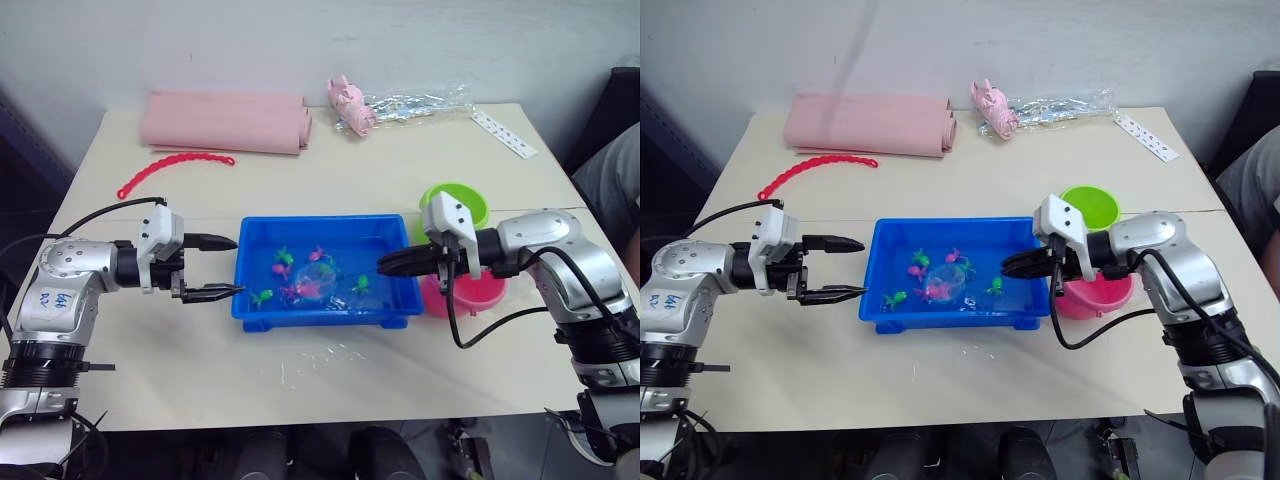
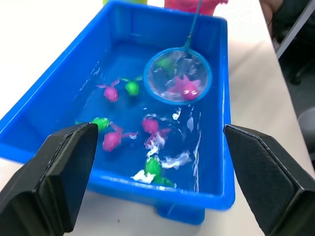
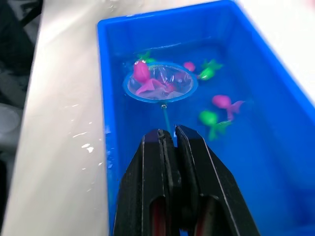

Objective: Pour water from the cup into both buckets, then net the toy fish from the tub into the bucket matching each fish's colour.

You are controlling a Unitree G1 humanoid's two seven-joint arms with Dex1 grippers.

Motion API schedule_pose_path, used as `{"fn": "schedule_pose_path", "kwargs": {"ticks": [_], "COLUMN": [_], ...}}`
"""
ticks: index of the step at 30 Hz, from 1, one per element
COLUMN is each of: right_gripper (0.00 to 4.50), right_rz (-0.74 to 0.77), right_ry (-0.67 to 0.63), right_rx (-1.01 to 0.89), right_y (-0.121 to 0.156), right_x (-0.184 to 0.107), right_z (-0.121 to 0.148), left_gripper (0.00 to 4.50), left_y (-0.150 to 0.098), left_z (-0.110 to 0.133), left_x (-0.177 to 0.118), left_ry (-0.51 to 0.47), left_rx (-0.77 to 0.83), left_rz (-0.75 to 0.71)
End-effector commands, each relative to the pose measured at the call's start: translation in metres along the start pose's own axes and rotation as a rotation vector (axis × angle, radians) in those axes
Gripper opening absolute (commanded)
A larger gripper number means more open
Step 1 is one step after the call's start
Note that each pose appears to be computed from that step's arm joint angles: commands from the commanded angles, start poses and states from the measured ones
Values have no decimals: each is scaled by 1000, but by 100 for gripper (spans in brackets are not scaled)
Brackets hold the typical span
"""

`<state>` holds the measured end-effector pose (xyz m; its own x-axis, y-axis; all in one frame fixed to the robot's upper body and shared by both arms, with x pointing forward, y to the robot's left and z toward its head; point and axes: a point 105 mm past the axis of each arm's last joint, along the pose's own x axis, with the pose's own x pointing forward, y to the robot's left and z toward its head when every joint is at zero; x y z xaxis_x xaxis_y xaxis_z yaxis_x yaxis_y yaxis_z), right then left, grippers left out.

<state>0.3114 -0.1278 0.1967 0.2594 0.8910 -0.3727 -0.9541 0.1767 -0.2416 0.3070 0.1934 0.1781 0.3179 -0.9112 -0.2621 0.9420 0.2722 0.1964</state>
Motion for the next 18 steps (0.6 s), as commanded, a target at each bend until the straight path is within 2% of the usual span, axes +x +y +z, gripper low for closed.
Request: {"fn": "schedule_pose_path", "kwargs": {"ticks": [1, 7, 12, 18], "right_gripper": [0, 0, 0, 0], "right_rz": [-48, -133, -240, -395], "right_ry": [-63, -107, -152, -140], "right_rx": [-58, -43, -25, 10], "right_y": [2, 4, 16, 31], "right_x": [-12, -29, -65, -109], "right_z": [17, 23, 33, 31], "left_gripper": [447, 447, 447, 447], "left_y": [-2, -4, -7, -11], "left_z": [20, 31, 45, 60], "left_x": [5, 14, 25, 38], "left_ry": [-58, -115, -190, -252], "left_rx": [34, 12, -12, -20], "left_rz": [-23, -57, -93, -133]}}
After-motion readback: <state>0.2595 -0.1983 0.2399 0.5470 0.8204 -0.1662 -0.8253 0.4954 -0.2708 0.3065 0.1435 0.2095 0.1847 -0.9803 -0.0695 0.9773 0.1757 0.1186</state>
